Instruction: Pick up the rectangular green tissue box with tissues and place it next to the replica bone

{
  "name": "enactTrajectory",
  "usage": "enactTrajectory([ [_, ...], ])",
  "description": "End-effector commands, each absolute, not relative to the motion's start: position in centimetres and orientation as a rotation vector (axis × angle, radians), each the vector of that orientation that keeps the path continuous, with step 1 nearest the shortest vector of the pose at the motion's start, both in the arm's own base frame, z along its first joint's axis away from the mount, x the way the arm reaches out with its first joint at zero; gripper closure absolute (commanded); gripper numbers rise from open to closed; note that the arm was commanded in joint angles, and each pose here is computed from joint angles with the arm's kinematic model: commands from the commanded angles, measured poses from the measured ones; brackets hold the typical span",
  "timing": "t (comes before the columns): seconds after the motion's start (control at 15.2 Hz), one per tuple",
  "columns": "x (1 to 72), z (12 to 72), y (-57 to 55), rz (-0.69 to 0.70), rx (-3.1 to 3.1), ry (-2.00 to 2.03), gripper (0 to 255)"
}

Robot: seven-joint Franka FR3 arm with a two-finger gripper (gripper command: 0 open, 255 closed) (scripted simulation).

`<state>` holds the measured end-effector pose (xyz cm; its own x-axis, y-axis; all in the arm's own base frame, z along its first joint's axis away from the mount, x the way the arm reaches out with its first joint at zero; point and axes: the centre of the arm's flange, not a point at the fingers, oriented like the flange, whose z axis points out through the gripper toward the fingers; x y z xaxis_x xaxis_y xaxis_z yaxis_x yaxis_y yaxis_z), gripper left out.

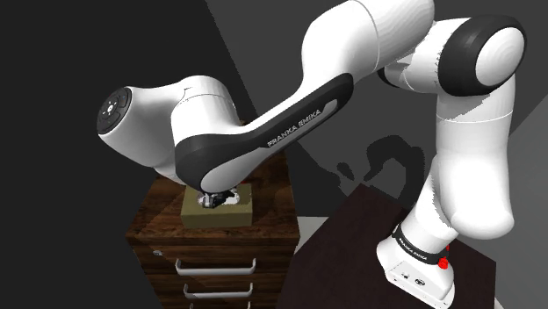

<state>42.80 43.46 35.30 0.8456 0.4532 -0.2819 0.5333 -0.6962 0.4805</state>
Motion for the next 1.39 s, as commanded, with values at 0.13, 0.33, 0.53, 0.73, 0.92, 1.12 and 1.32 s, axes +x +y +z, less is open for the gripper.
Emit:
enactTrajectory([
  [0.13, 42.7, 36.0, 43.5, -0.197, 2.459, 0.723, 255],
  [0.33, 42.7, 37.6, 43.5, -0.196, 2.459, 0.723, 255],
  [0.53, 42.7, 39.2, 43.5, -0.196, 2.459, 0.723, 255],
  [0.73, 42.7, 40.8, 43.5, -0.196, 2.459, 0.723, 255],
  [0.92, 42.7, 42.4, 43.5, -0.196, 2.459, 0.723, 255],
  [1.12, 42.7, 44.0, 43.5, -0.196, 2.459, 0.723, 255],
  [1.32, 42.7, 45.5, 43.5, -0.196, 2.459, 0.723, 255],
])
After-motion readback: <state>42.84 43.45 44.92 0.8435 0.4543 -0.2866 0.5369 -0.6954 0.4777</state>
